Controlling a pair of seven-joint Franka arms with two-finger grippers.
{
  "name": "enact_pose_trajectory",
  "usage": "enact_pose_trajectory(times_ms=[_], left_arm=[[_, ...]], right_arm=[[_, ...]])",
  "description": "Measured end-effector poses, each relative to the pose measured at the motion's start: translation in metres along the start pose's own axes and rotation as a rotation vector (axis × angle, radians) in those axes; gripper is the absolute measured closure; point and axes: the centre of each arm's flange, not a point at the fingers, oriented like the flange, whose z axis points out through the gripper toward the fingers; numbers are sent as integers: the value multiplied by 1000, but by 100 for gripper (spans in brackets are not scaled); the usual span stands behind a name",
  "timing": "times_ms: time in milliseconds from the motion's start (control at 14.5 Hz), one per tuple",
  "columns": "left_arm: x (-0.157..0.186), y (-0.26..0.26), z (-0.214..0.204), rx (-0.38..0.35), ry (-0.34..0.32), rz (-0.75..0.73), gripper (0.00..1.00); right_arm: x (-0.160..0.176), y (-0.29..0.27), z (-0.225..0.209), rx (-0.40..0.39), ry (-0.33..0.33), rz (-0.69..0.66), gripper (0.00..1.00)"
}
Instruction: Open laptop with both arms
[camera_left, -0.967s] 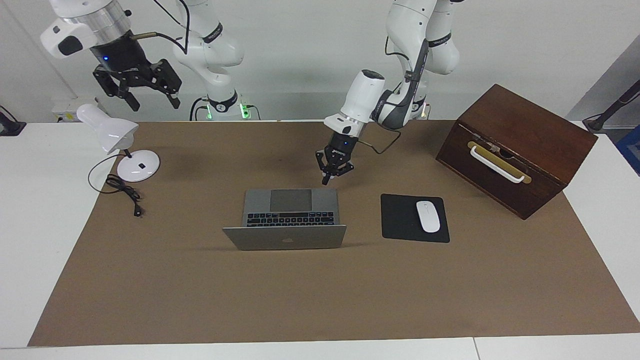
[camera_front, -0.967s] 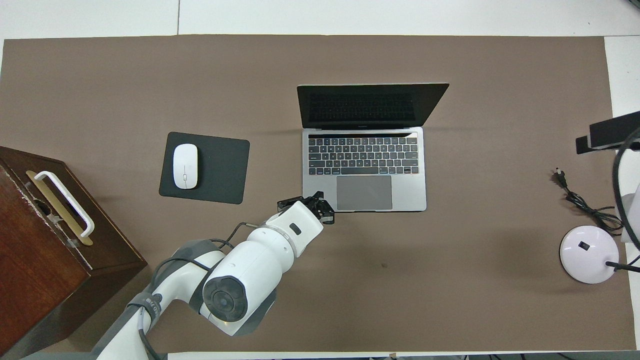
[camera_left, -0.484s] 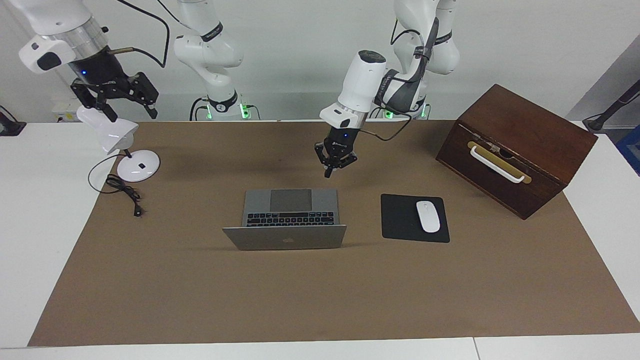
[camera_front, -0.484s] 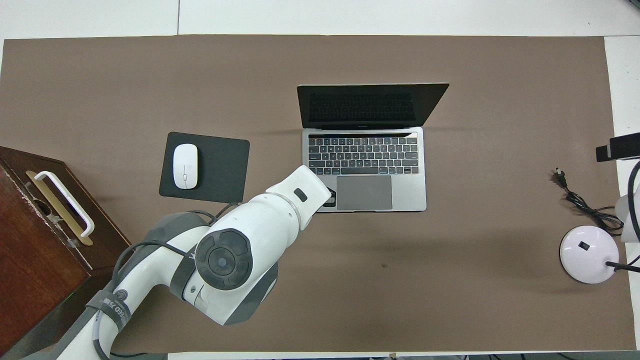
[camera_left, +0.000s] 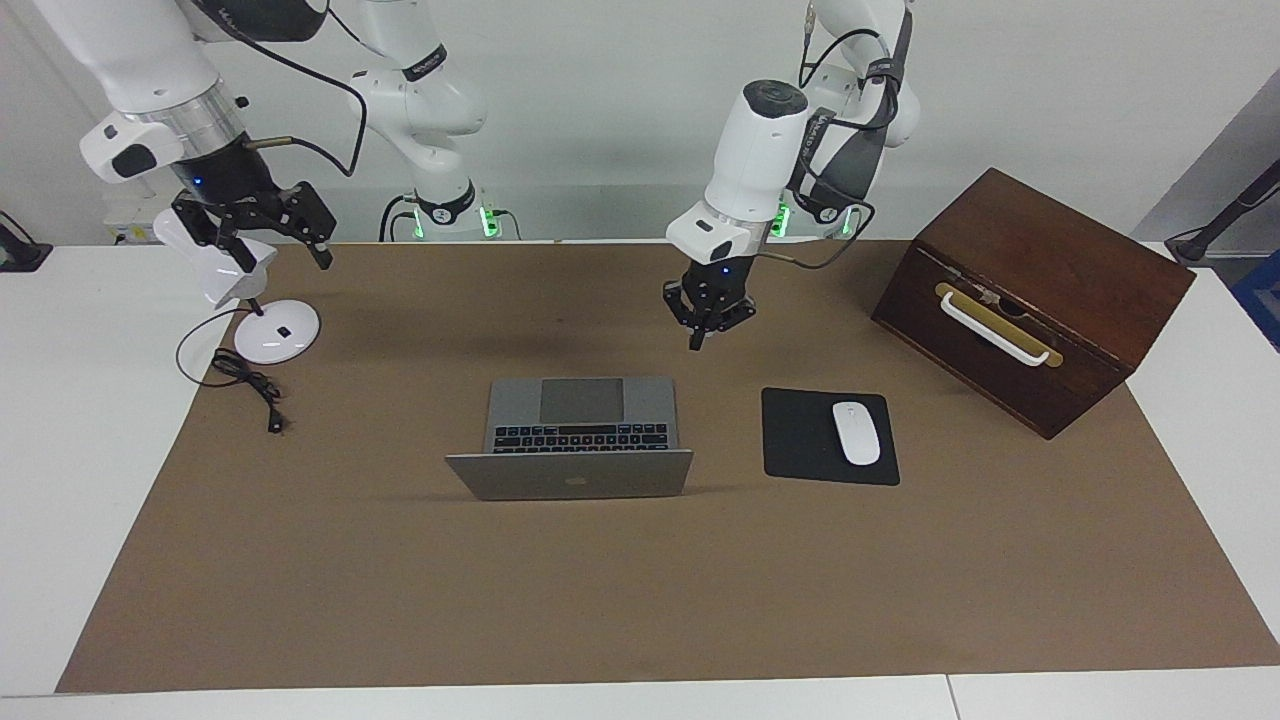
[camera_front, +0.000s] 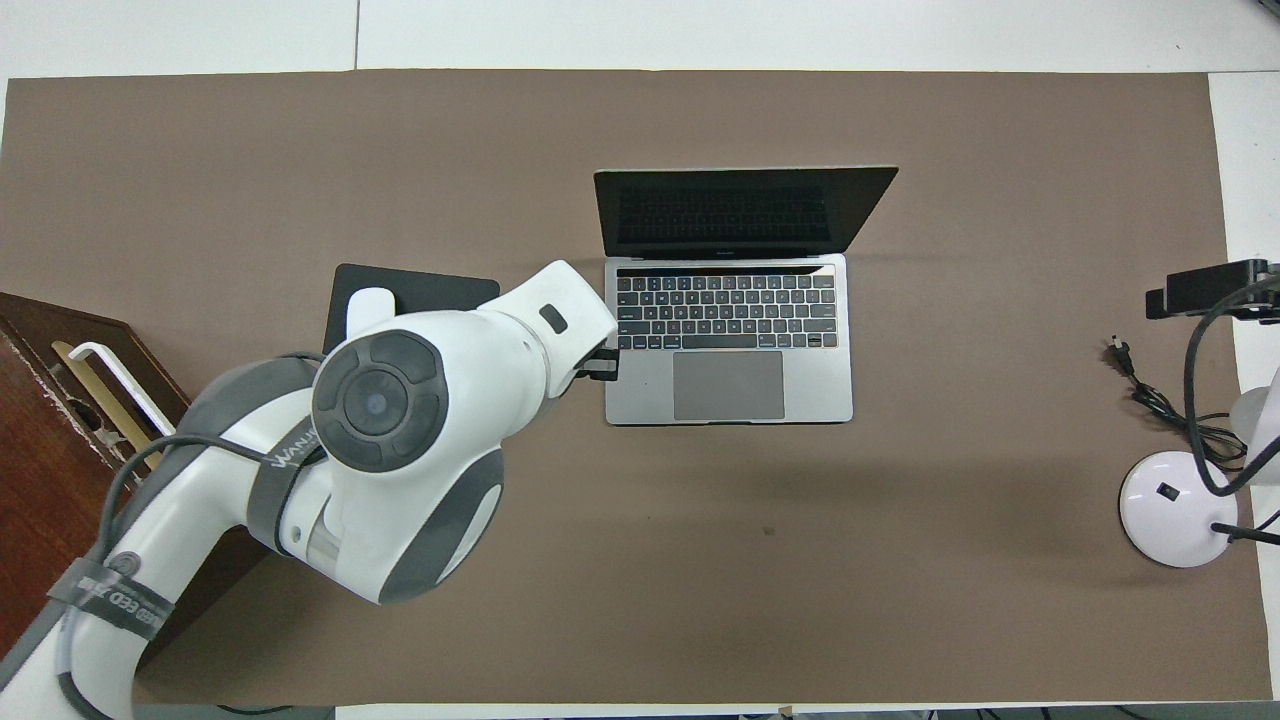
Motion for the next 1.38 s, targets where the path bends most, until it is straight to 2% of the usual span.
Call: enact_pose_trajectory(times_ms=[345,691,760,1105,1312,1382], left_arm=[[14,-53,-39,46,-101,72,99],[13,-110,-74,61,-138,79,99],[12,-119,-80,63,-142,72,93],[10,-158,-101,70,-150,20,40],[10,-206,-118,79,-133,-65,6],[9,-228,-126,84,-132,-105,0]], right_arm=[[-2,-32,3,3,-4,29,0],[-3,-46,3,6,-3,20,0],[-3,-46,3,6,-3,20,0],[-3,-46,4,5,-5,21,0],[-3,-45,4,5,-6,23,0],[-3,-45,5,5,-7,23,0]])
